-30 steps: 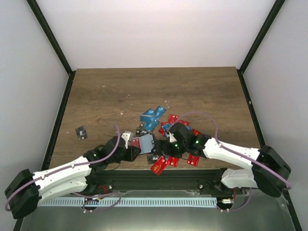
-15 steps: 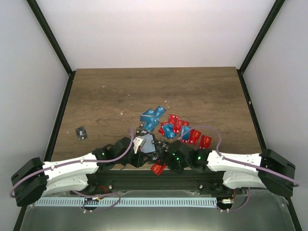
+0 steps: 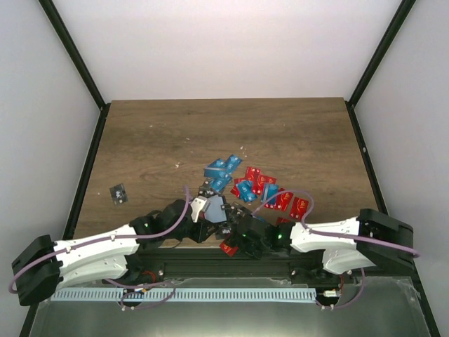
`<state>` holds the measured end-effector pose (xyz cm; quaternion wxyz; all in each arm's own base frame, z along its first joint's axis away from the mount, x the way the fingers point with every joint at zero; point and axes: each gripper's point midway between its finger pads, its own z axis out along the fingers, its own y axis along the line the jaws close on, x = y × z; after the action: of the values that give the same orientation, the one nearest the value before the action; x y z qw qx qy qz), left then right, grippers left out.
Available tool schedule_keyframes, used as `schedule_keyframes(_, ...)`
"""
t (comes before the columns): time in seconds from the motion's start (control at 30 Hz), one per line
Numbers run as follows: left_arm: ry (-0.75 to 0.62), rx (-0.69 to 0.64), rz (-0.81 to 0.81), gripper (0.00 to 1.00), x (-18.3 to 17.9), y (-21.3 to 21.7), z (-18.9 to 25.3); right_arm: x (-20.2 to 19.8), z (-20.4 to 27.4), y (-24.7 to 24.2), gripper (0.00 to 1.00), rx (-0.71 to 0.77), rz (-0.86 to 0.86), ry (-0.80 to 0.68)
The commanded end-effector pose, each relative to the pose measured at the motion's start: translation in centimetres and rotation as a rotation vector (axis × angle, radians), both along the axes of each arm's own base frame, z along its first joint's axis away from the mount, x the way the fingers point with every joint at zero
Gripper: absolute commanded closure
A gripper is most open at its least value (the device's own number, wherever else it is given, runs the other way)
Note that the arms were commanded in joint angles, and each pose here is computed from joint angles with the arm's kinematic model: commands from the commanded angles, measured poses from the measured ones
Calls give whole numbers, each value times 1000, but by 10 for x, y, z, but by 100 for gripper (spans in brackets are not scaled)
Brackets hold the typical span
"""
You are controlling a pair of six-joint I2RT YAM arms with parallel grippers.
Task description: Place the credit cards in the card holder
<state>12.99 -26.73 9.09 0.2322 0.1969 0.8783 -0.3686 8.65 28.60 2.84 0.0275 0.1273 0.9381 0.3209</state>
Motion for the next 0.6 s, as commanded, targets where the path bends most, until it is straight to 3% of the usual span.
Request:
schedule_keyframes(0.0, -17, 18, -1, 71, -1, 5, -2, -1, -2, 4, 30, 10, -44, 13)
schedule_keyframes(0.57, -24, 7, -12, 71, -3, 6, -5, 2, -25, -3, 48, 41, -125, 10)
